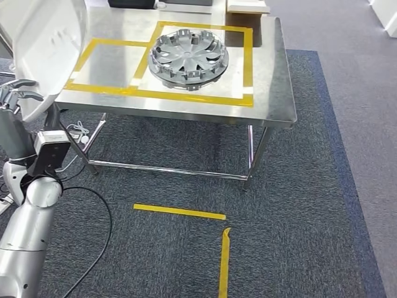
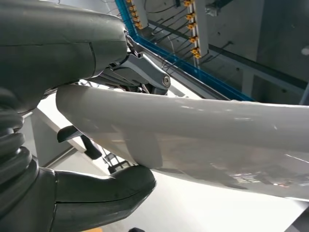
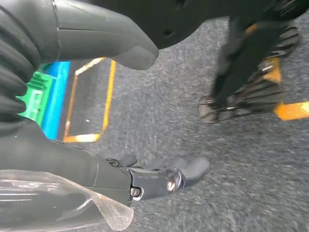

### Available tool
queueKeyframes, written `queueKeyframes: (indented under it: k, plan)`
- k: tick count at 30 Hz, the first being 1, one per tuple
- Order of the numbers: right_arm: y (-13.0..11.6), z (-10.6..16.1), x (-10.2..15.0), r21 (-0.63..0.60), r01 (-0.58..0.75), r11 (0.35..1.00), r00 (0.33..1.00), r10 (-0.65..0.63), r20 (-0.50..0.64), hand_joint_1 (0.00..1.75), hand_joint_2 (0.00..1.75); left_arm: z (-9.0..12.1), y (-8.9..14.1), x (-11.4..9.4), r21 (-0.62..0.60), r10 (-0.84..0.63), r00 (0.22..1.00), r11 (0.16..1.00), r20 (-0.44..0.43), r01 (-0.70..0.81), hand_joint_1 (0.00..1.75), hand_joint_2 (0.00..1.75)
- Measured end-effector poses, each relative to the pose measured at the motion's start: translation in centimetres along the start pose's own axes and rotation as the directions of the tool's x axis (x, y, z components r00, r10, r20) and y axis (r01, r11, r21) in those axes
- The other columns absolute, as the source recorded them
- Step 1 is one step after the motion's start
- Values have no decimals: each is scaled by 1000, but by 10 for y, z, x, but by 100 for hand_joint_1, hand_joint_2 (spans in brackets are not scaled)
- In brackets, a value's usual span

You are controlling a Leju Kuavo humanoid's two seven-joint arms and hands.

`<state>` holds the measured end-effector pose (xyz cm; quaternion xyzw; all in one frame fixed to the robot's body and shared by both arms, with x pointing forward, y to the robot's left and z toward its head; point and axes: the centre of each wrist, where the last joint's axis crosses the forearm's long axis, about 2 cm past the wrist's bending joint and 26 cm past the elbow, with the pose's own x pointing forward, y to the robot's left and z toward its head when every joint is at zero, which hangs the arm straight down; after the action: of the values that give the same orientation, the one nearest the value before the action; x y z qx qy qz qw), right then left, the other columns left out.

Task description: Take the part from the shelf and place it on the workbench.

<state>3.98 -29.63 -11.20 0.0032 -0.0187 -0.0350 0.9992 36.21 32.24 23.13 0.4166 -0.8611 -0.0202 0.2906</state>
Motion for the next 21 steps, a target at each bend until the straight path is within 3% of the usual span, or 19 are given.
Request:
queueKeyframes:
  k: [7,21]
  plan:
    - [0,0,-1,1,-3,1000,1000,3,5,0,175,0,12,-11,57,-66,998,996,22,64,175,175]
    - [0,0,0,5,-4,1000,1000,3,7,0,175,0,33,-29,134,-157,987,978,-18,158,175,175]
